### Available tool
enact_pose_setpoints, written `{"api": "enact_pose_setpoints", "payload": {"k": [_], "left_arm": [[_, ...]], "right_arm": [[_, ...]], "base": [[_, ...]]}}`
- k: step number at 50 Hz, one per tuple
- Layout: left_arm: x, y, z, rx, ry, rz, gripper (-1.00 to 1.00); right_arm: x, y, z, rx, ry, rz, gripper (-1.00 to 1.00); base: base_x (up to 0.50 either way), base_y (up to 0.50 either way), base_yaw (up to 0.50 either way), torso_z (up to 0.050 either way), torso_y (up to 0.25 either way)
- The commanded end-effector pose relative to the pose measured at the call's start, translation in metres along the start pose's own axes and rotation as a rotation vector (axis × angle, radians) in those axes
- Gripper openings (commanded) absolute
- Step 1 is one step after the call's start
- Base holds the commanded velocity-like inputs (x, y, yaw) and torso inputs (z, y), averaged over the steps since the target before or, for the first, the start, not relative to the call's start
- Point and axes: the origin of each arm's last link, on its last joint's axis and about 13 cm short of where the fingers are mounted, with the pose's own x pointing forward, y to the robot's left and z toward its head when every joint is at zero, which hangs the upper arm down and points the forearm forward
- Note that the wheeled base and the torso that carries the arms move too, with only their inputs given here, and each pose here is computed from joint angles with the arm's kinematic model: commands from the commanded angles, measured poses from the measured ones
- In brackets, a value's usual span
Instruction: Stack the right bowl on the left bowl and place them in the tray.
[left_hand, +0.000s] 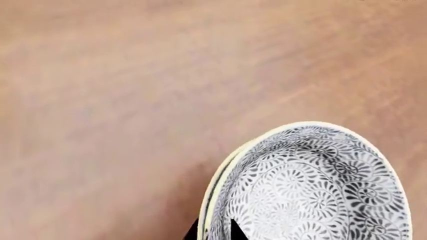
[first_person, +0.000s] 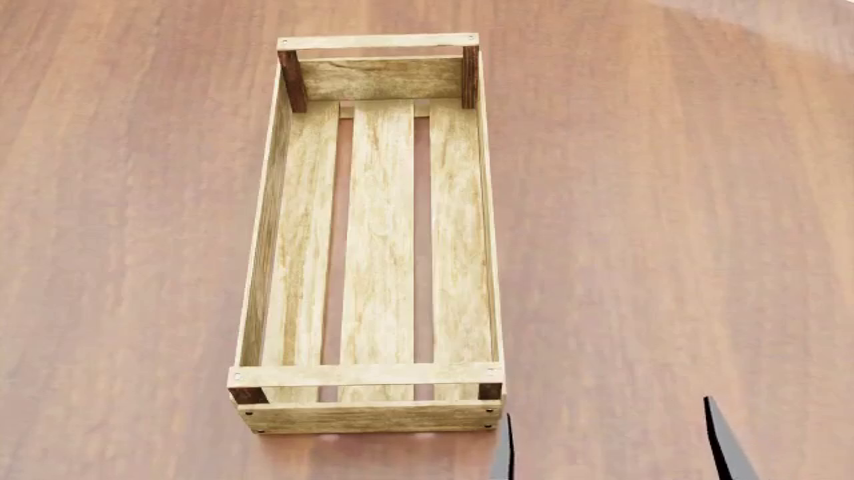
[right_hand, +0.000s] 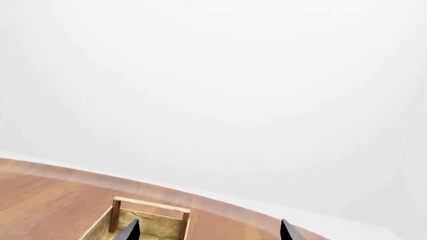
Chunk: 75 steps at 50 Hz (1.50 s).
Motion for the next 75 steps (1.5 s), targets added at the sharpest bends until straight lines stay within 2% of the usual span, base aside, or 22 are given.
{"api": "enact_pose_setpoints", "payload": {"k": [1,7,12,13,15,18,24,26,27,28,36,39,46,51,54,64,75], "left_arm": [[-0.004,-0.007,-0.003,0.024,-0.040,-0.061,-1.00],[-0.016,-0.031,0.005,0.090,-0.074,-0.157,-1.00],[-0.028,-0.061,0.011,0.147,-0.090,-0.241,-1.00],[-0.031,-0.072,0.013,0.164,-0.096,-0.264,-1.00],[-0.034,-0.080,0.014,0.178,-0.102,-0.284,-1.00],[-0.045,-0.107,0.018,0.227,-0.113,-0.353,-1.00],[-0.060,-0.144,0.019,0.297,-0.126,-0.439,-1.00],[-0.069,-0.165,0.015,0.333,-0.120,-0.489,-1.00],[-0.070,-0.169,0.014,0.340,-0.120,-0.499,-1.00],[-0.076,-0.182,0.013,0.355,-0.116,-0.534,-1.00],[-0.101,-0.231,0.004,0.440,-0.123,-0.663,-1.00],[-0.112,-0.244,0.001,0.474,-0.132,-0.706,-1.00],[-0.130,-0.266,-0.007,0.499,-0.120,-0.798,-1.00],[-0.145,-0.284,-0.003,0.522,-0.150,-0.845,-1.00],[-0.157,-0.296,-0.006,0.564,-0.161,-0.909,-1.00],[-0.184,-0.319,-0.014,0.641,-0.233,-1.052,-1.00],[-0.191,-0.344,-0.017,0.694,-0.306,-1.131,-1.00]], "right_arm": [[0.002,0.000,-0.001,-0.023,-0.014,0.001,1.00],[0.002,-0.001,-0.001,-0.024,-0.014,0.003,1.00],[0.003,-0.002,0.000,-0.024,-0.014,-0.001,1.00],[0.003,-0.002,0.000,-0.024,-0.015,-0.002,1.00],[0.003,-0.003,0.000,-0.024,-0.015,-0.004,1.00],[0.002,-0.003,0.001,-0.023,-0.016,-0.006,1.00],[0.002,-0.004,0.001,-0.022,-0.016,-0.009,1.00],[0.002,-0.004,0.000,-0.022,-0.015,-0.010,1.00],[0.002,-0.004,0.001,-0.022,-0.015,-0.011,1.00],[0.002,-0.005,0.000,-0.021,-0.014,-0.011,1.00],[0.001,-0.006,0.002,-0.014,-0.021,-0.017,1.00],[0.000,-0.007,0.002,-0.011,-0.020,-0.019,1.00],[-0.001,-0.008,0.000,-0.010,-0.017,-0.025,1.00],[-0.001,-0.007,0.000,-0.008,-0.015,-0.023,1.00],[-0.002,-0.007,-0.001,-0.003,-0.012,-0.022,1.00],[-0.004,-0.010,-0.002,-0.002,-0.008,-0.031,1.00],[-0.005,-0.010,-0.002,0.003,-0.006,-0.026,1.00]], "base": [[0.00,0.00,0.00,0.000,0.000],[0.00,0.00,0.00,0.000,0.000],[0.00,0.00,0.00,0.000,0.000],[0.00,0.00,0.00,0.000,0.000],[0.00,0.00,0.00,0.000,0.005],[0.00,0.00,0.00,0.000,0.000],[0.00,0.00,0.00,0.000,0.000],[0.00,0.00,0.00,0.000,0.000],[0.00,0.00,0.00,0.000,0.000],[0.00,0.00,0.00,0.000,0.000],[0.00,0.00,0.00,0.000,0.001],[0.00,0.00,0.00,0.000,0.000],[0.00,0.00,0.00,0.000,0.001],[0.00,0.00,0.00,0.000,0.000],[0.00,0.00,0.00,0.000,0.003],[0.00,0.00,0.00,0.001,0.001],[0.00,0.00,0.00,0.000,0.001]]}}
